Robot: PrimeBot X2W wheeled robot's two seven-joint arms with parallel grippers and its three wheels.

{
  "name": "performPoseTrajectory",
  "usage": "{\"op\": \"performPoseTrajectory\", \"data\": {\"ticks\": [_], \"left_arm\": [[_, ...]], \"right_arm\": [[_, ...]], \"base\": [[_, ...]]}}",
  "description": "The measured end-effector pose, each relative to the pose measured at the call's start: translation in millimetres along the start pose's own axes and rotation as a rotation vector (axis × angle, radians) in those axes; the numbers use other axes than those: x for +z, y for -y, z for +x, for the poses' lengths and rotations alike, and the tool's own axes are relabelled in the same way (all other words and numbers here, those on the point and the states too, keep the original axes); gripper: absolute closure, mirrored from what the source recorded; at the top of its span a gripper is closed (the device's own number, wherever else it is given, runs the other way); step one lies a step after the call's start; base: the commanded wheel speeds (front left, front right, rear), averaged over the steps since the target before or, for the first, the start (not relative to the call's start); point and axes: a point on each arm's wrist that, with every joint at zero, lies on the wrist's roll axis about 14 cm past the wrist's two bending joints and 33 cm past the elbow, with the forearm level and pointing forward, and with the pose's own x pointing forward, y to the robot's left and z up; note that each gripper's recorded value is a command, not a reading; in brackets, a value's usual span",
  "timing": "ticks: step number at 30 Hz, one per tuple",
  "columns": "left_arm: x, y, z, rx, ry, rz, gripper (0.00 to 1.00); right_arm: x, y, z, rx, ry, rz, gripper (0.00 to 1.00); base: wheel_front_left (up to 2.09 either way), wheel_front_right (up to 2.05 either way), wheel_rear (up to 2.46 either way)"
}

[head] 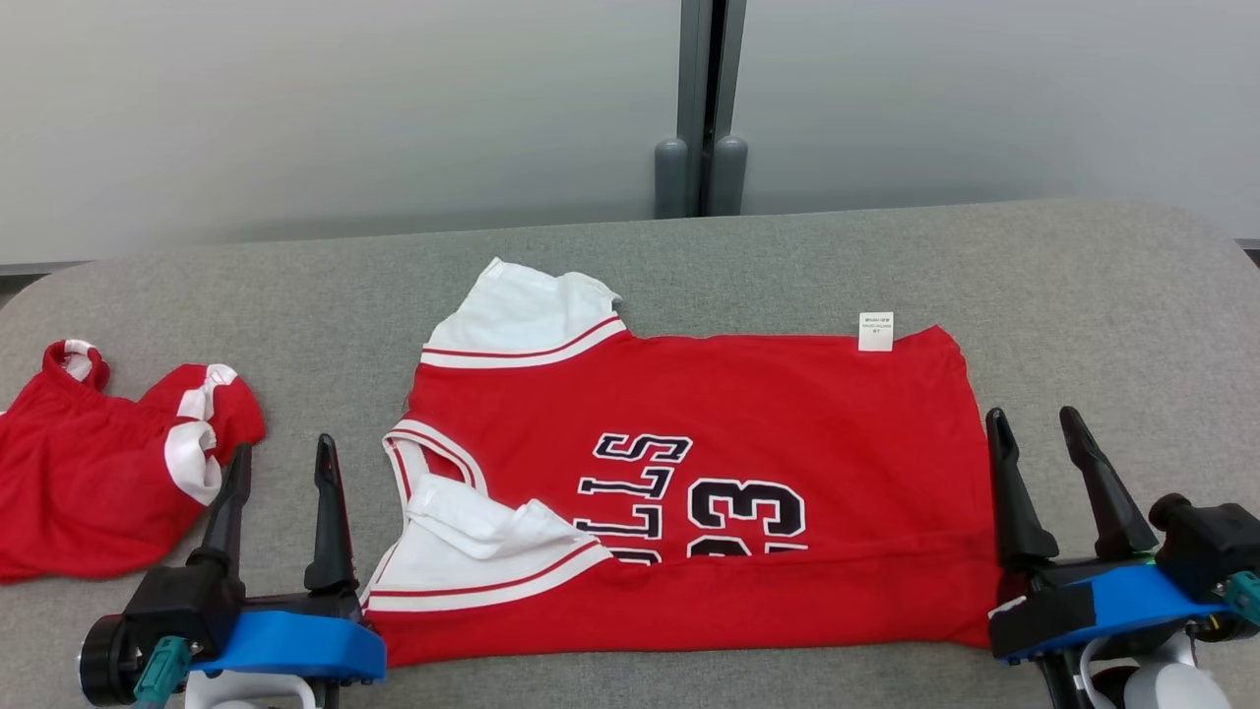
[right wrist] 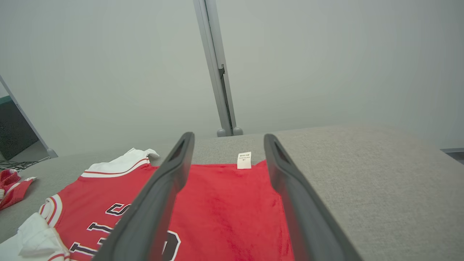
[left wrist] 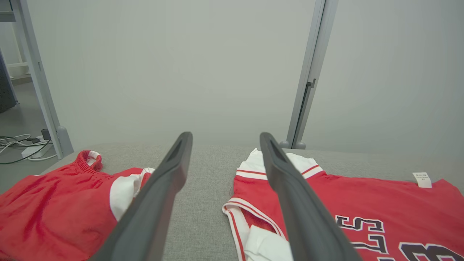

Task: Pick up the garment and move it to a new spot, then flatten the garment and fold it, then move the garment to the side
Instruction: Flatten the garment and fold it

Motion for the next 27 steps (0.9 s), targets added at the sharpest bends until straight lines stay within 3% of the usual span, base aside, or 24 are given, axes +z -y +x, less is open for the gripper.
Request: {"op": "performPoseTrajectory", "data": {"ticks": [11, 27], "left_arm": [[-11.9, -3.9, -3.6, -0.006, -0.045, 0.041, 0.0], [-11.3, -10.2, -4.1, 0.014, -0.067, 0.053, 0.0]], "right_arm": [[-2.3, -18.9, -1.6, 0.055, 0.01, -0.036, 0.0], [-14.3, -18.2, -7.7, 0.052, -0.028, -0.032, 0.0]], "base": [[0.0, 0.0, 0.0], [0.0, 0.0, 0.0]]}}
